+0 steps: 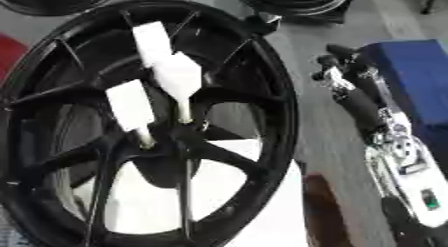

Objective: Pull the pin out of the wheel hub.

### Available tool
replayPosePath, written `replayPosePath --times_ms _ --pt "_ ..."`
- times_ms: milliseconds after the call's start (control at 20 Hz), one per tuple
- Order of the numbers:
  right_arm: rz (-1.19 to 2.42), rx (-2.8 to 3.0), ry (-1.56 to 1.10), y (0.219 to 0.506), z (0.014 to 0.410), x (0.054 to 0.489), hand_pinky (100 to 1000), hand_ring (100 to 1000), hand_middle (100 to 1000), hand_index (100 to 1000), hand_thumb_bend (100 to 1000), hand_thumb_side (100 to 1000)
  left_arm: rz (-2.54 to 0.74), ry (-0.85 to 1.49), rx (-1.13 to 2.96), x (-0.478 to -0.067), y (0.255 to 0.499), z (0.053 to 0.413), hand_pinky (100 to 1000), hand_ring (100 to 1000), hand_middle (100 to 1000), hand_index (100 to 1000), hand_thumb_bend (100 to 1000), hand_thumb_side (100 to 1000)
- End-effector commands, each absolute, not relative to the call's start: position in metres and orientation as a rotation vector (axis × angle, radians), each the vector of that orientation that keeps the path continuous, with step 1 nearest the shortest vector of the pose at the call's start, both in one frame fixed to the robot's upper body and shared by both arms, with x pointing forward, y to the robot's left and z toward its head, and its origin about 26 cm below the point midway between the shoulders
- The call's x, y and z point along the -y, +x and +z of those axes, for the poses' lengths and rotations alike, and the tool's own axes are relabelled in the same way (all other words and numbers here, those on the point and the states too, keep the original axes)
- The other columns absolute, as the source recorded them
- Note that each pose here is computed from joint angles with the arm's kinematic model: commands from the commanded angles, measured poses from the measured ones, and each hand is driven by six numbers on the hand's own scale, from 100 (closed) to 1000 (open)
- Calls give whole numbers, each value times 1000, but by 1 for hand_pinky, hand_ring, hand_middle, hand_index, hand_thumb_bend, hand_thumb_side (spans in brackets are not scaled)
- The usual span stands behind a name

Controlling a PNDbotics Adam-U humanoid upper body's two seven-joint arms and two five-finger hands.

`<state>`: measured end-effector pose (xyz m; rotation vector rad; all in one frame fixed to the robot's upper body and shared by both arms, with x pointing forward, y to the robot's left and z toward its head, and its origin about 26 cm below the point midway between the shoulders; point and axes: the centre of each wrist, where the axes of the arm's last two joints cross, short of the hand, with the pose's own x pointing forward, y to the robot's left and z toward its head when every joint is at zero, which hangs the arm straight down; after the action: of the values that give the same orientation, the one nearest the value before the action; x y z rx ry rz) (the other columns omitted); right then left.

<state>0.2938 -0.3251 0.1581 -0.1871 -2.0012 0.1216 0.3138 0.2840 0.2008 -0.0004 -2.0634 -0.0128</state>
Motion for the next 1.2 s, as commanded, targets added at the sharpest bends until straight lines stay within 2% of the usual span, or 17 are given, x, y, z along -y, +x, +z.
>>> replayPosePath --times_ms 50,500,900,1150,1200 --pt "133 2020 -203 293 165 328 935 652 709 828 100 419 -15 11 2093 -286 311 209 755 681 565 719 239 669" --pt "177 2041 -241 289 174 332 932 656 711 828 100 386 -18 25 2092 -288 310 209 756 682 565 721 239 668" --pt "695 2136 -415 275 236 353 908 689 716 817 100 219 -34 62 2085 -294 310 208 756 682 564 721 239 665" --pt "1026 2133 -471 274 279 359 899 699 713 810 100 198 -44 71 2084 -295 310 209 755 679 563 720 239 663" --pt "1074 2126 -473 274 286 358 897 702 710 807 100 229 -46 72 2084 -295 310 209 755 678 563 720 239 662"
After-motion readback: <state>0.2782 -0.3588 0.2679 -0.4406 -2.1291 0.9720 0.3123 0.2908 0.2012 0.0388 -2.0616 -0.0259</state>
